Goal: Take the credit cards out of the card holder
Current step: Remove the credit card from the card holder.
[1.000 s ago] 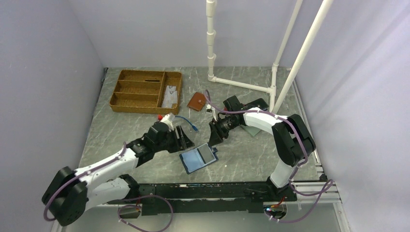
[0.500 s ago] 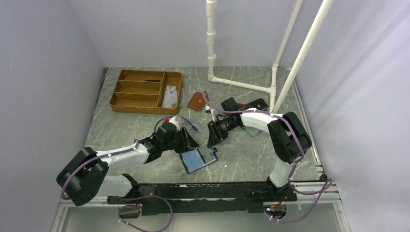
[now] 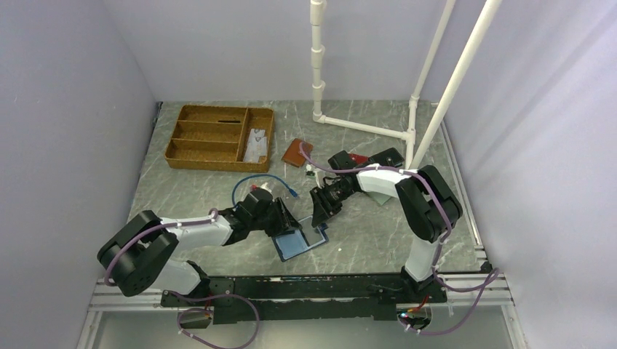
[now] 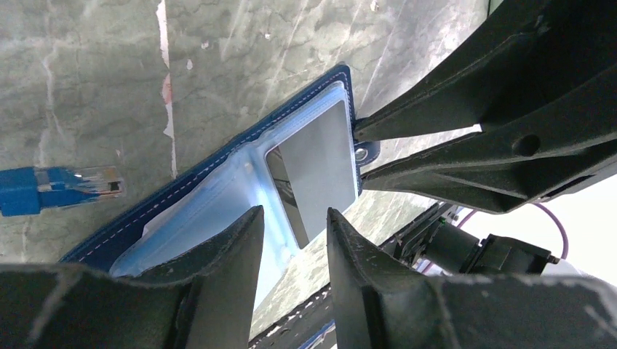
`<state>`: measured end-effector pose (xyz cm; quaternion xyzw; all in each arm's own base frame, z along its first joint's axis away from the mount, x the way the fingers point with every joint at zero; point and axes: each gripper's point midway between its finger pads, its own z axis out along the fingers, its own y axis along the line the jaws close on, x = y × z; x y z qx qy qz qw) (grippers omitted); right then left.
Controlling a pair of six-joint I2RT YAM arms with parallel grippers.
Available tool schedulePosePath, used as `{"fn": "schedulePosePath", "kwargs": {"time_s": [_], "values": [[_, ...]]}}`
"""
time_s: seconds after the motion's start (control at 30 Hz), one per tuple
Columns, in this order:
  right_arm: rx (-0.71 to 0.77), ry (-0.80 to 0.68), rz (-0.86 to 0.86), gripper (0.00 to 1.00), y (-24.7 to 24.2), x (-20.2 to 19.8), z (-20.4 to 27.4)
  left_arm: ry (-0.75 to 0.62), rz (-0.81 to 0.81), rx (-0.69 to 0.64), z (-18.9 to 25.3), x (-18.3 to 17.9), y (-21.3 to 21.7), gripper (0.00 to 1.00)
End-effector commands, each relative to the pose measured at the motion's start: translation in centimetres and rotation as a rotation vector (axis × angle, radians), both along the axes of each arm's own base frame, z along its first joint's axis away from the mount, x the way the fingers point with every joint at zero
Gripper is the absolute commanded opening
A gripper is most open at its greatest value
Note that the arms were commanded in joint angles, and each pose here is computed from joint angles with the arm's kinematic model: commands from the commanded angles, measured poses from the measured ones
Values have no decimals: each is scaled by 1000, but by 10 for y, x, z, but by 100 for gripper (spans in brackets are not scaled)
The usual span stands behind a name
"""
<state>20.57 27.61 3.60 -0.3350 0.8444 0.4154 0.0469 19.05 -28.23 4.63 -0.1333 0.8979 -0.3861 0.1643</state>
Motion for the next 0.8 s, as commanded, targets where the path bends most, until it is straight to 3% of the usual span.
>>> {"fn": "schedulePosePath", "kwargs": {"time_s": [0.0, 0.47, 0.7, 0.77], "values": [[-17, -14, -13, 36, 3, 7, -3, 9, 34, -44, 6, 7, -9, 42], [14, 53, 4, 29, 8, -3, -4, 103, 91, -58, -17, 3, -9, 35], [31, 94, 20, 18, 12, -10, -6, 124, 97, -93, -19, 3, -14, 34], [35, 102, 32, 16, 14, -12, -6, 121, 103, -98, -19, 3, -13, 30]]}}
